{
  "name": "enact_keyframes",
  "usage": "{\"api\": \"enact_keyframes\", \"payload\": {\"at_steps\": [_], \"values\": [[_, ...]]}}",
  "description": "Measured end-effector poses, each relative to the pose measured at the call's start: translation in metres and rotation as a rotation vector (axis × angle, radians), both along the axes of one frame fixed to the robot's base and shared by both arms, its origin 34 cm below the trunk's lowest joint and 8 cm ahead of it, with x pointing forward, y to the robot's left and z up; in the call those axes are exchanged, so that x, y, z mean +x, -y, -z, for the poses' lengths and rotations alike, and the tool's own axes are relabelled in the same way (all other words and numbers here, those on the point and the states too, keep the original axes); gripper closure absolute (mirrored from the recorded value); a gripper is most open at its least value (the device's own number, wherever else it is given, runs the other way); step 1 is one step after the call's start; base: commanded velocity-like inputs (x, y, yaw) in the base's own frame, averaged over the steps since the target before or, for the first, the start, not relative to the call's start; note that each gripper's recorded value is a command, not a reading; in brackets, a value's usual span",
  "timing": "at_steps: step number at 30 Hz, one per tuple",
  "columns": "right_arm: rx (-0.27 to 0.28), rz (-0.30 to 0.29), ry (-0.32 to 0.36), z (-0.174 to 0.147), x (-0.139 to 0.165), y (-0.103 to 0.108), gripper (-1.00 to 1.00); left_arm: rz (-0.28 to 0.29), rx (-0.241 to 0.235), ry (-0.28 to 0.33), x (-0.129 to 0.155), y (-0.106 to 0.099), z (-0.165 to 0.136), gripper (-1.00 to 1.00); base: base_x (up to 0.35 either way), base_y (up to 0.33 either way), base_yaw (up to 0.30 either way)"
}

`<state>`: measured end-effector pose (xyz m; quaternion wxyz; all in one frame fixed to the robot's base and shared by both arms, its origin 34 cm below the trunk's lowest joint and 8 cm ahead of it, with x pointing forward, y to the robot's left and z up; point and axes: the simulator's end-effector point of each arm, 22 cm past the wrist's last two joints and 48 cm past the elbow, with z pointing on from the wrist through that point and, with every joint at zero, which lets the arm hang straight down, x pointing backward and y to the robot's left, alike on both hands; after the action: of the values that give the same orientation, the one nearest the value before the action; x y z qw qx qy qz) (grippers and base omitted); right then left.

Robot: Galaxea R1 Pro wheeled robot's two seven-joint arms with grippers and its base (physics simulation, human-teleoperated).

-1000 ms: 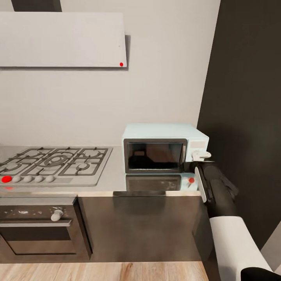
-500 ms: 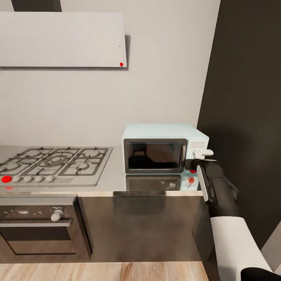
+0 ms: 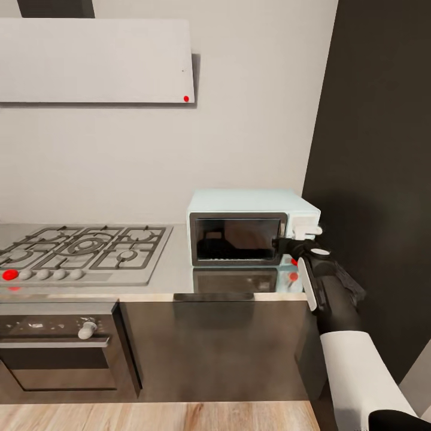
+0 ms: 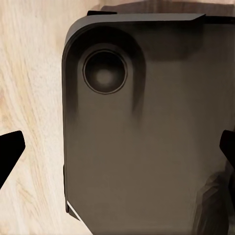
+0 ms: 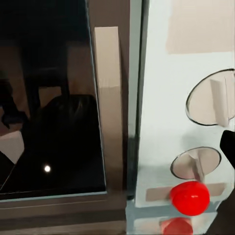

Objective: In the kitchen, take the popcorn bag from the countertop, put it into the microwave, and heat it until the popcorn is cooked so the cooked popcorn ends up inside the bag.

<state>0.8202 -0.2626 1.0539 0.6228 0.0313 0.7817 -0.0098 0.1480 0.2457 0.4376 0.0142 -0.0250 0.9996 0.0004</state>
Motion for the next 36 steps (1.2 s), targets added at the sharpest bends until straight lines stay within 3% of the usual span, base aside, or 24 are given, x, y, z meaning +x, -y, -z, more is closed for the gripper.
{"api": "enact_keyframes", "payload": {"at_steps": [13,34,35,36], "values": [[-0.023,0.008,0.013,0.014,0.007,0.001,-1.0,0.0,0.0,0.0,0.0,0.0,0.0,-1.0,0.0,0.0,0.0],[-0.005,0.002,0.018,0.015,0.007,0.001,-1.0,0.0,0.003,0.0,0.0,0.0,0.0,-1.0,0.059,0.049,0.0],[-0.002,0.003,0.017,0.016,0.007,0.001,1.0,0.0,0.003,0.0,0.0,0.0,0.0,-1.0,0.0,0.0,0.0],[0.009,-0.005,0.017,0.016,0.007,-0.001,1.0,0.0,0.003,0.0,0.0,0.0,0.0,-1.0,0.0,0.0,0.0]]}}
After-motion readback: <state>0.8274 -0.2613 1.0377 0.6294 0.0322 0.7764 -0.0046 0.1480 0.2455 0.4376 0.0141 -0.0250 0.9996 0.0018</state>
